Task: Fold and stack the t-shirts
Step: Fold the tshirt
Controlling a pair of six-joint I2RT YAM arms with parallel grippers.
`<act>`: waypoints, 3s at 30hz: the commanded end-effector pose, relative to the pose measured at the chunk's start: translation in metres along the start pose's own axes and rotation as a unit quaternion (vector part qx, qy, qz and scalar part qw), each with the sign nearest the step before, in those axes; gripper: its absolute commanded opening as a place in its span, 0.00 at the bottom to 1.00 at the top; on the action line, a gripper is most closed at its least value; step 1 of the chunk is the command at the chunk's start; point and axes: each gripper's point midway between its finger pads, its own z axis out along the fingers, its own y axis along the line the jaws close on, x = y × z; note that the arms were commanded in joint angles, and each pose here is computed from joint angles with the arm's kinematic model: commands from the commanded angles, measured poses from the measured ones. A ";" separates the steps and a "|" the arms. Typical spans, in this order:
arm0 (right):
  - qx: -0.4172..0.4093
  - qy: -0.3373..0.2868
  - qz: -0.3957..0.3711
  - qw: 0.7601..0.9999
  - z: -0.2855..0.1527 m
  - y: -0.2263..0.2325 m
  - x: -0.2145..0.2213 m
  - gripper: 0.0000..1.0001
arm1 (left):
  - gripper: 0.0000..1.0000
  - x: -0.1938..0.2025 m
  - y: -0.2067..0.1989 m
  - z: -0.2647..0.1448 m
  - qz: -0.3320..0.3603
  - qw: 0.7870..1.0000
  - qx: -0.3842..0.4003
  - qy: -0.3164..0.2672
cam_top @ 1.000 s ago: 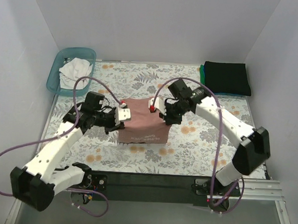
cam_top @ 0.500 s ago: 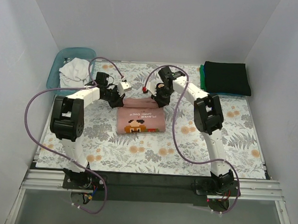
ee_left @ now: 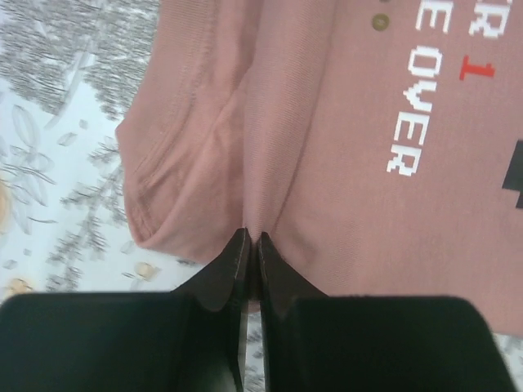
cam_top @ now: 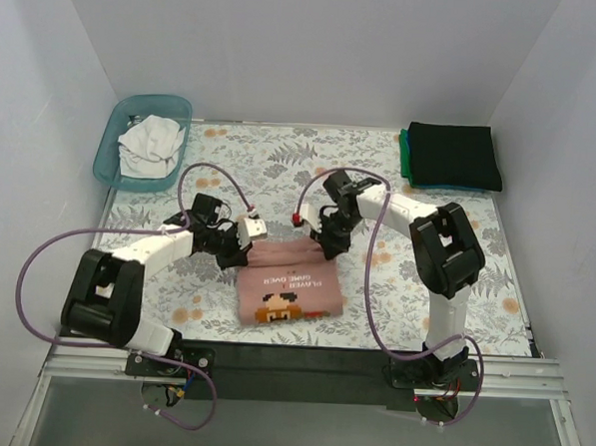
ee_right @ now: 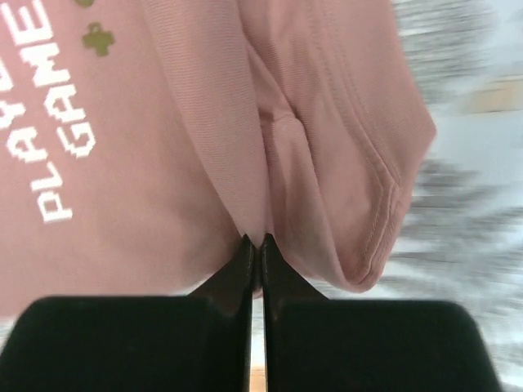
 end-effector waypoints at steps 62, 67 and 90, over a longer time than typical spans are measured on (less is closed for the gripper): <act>-0.315 -0.107 0.309 0.891 0.075 0.045 -0.051 0.04 | 0.00 -0.121 -0.067 0.029 0.185 0.976 0.072 -0.092; -0.318 -0.104 0.308 0.891 0.076 0.049 -0.046 0.04 | 0.00 -0.133 -0.049 0.030 0.204 0.973 0.036 -0.106; -0.325 -0.100 0.313 0.887 0.078 0.055 -0.040 0.03 | 0.00 -0.156 0.003 0.036 0.244 0.957 -0.031 -0.150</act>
